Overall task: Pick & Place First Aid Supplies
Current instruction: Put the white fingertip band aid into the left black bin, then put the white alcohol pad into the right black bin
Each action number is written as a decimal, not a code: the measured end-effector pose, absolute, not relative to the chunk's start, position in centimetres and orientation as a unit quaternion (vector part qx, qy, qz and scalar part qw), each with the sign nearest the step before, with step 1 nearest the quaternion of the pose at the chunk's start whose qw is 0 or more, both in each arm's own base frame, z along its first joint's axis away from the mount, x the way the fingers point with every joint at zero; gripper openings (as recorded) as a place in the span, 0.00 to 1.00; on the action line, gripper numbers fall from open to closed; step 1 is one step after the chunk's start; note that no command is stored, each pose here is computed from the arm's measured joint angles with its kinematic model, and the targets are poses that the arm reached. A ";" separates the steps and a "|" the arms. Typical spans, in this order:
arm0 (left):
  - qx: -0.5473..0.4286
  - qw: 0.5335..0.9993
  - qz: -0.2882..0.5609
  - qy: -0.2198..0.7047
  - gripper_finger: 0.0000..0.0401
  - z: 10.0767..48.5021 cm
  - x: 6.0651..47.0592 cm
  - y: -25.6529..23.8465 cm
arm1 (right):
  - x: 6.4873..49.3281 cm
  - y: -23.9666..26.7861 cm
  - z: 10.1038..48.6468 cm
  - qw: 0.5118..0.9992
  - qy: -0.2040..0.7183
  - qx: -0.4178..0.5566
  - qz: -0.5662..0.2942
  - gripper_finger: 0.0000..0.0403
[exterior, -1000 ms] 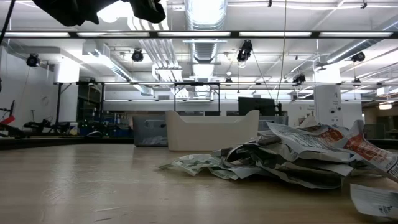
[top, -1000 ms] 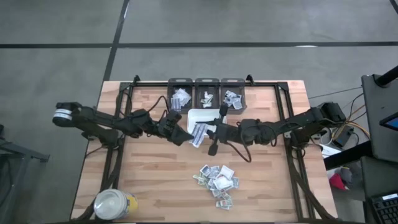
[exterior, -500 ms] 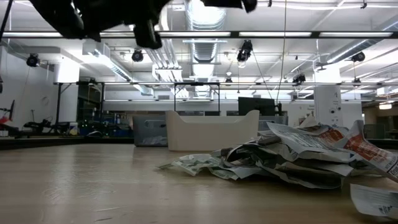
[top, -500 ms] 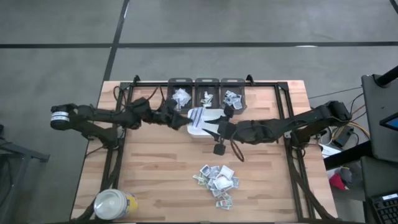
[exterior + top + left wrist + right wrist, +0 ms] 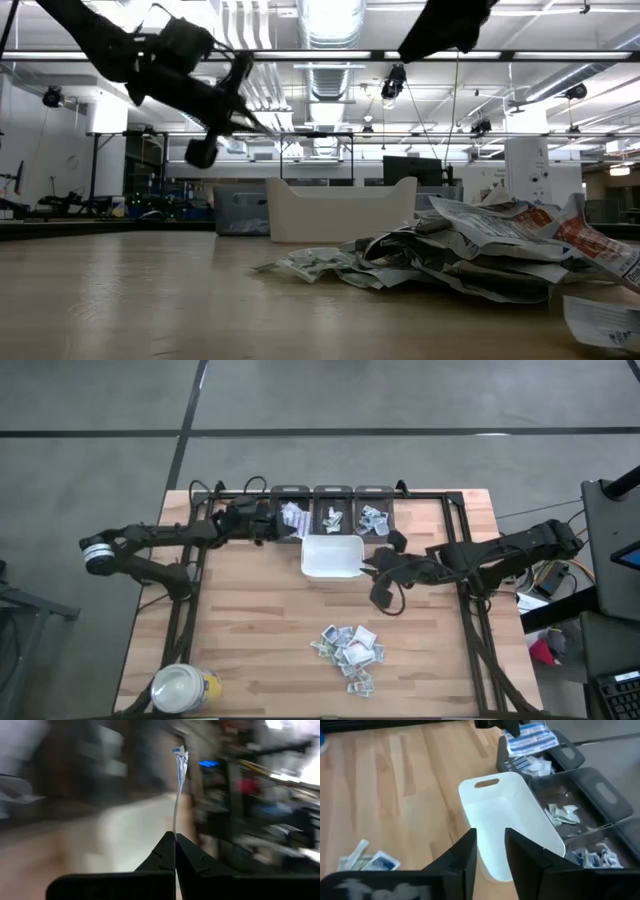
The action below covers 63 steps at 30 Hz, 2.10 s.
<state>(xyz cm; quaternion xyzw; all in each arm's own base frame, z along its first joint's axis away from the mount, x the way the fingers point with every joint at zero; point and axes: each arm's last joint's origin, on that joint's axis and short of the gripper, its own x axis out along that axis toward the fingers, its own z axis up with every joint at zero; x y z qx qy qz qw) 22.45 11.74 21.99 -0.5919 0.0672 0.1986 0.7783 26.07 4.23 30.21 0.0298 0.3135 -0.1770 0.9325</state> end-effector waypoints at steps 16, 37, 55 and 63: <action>-0.479 0.755 0.410 0.178 0.00 22.7 25.1 15.9 | 18.4 2.6 30.3 0.948 0.277 0.023 -0.157 0.02; -0.414 0.688 0.452 0.388 0.00 21.4 30.6 21.0 | 16.0 2.2 29.0 0.953 0.277 0.012 -0.125 0.02; -0.333 0.678 0.447 0.479 0.35 22.4 28.9 21.4 | 15.7 2.3 29.0 0.953 0.286 0.001 -0.095 0.02; -0.386 0.675 0.385 0.497 0.43 26.6 29.2 19.4 | 15.7 2.3 29.0 0.953 0.285 0.025 -0.103 0.02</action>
